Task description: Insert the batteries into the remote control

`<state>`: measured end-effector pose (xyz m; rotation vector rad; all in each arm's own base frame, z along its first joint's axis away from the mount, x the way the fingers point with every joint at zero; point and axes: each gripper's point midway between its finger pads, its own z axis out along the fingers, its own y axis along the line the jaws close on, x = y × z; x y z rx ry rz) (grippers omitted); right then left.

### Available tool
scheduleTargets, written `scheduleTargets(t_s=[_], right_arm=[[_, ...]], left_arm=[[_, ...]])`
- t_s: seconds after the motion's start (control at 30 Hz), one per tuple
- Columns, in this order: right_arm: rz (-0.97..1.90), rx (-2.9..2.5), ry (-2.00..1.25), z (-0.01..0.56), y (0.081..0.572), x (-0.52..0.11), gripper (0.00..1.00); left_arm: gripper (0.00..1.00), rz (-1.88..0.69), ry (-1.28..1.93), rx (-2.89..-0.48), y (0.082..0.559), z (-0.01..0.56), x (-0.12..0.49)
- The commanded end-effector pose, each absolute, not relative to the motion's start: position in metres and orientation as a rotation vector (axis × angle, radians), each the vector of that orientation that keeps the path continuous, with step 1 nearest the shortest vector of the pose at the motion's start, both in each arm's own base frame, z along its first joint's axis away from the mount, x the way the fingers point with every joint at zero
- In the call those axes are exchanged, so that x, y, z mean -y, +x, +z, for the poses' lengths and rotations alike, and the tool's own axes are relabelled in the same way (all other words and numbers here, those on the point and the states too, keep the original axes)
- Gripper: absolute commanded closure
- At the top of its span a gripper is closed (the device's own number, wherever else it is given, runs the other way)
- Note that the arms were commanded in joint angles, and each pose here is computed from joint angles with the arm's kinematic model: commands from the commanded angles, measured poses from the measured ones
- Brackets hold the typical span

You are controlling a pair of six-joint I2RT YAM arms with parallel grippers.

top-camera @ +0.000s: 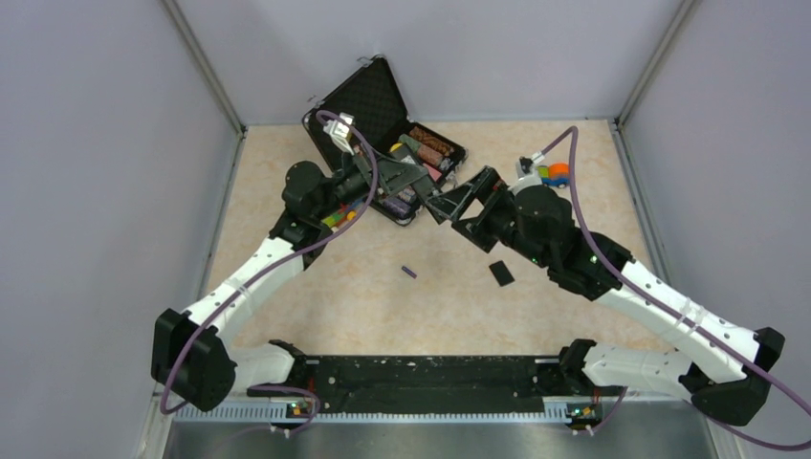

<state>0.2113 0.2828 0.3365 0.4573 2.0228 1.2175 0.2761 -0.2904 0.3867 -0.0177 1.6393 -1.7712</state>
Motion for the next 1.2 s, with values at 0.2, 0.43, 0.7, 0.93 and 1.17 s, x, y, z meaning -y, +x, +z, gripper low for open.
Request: scheduleTargets(t_s=[0.2,0.43,0.7,0.93,1.17], right_arm=[[1.382,-1.875,0.475,0.388,0.214,-0.293,0.01],[1.391,-1.806,0.519,0.394,0.216,-0.281,0.02],[1.335,-1.760,0.591,0.392,0.220,-0.259,0.04],[1.296,-1.808,0.619,0.380,0.224,-0.261,0.25],[1.287,-1.847,0.616,0.371,0.228,-0.267,0.39]], left_arm=[[1.00,-1.801,0.018,-1.507,0.272,0.419,0.288],[1.00,-1.815,0.030,-1.493,0.266,0.418,0.286],[1.00,-1.823,0.036,-1.478,0.262,0.419,0.284],[1.00,-1.851,0.048,-1.443,0.257,0.424,0.283],[1.00,-1.859,0.059,-1.438,0.256,0.424,0.283]])
